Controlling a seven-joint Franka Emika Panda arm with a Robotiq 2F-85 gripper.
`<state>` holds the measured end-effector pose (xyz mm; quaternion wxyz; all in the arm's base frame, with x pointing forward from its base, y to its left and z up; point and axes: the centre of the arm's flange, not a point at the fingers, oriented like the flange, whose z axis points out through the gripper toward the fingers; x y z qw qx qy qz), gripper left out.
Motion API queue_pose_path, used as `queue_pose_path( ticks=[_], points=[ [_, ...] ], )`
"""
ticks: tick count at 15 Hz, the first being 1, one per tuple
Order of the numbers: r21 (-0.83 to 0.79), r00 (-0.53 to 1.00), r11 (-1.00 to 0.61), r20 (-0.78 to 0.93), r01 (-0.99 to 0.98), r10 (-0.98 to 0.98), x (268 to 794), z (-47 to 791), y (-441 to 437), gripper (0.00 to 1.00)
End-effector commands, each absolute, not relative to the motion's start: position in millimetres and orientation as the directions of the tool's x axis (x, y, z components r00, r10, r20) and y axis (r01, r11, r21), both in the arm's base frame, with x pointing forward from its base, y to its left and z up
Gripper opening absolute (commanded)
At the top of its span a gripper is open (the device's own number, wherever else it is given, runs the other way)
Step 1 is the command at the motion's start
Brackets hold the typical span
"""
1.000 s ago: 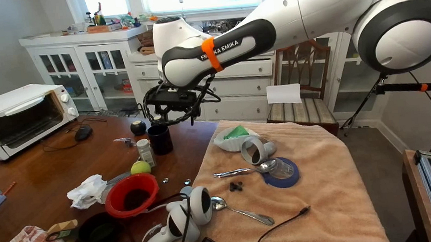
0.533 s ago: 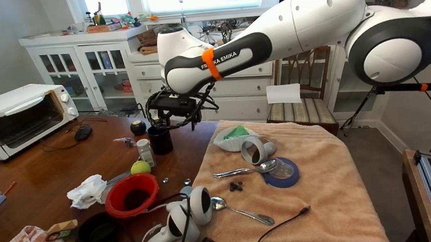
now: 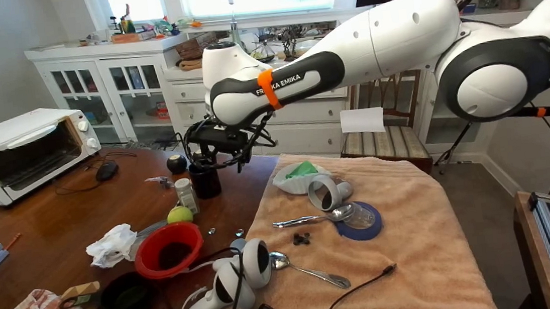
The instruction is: Take the black mug and put it on the orange towel
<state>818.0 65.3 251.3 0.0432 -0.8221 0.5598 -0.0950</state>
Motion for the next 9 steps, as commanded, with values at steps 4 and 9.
queue_pose_path(
  ticks=[4,9],
  points=[
    [-0.251,0.316,-0.327,0.082,-0.911,-0.945,847.5,239.3,66.0,0.91],
    [-0.263,0.314,-0.326,0.089,-0.908,-0.945,850.7,234.7,65.9,0.75]
  ],
)
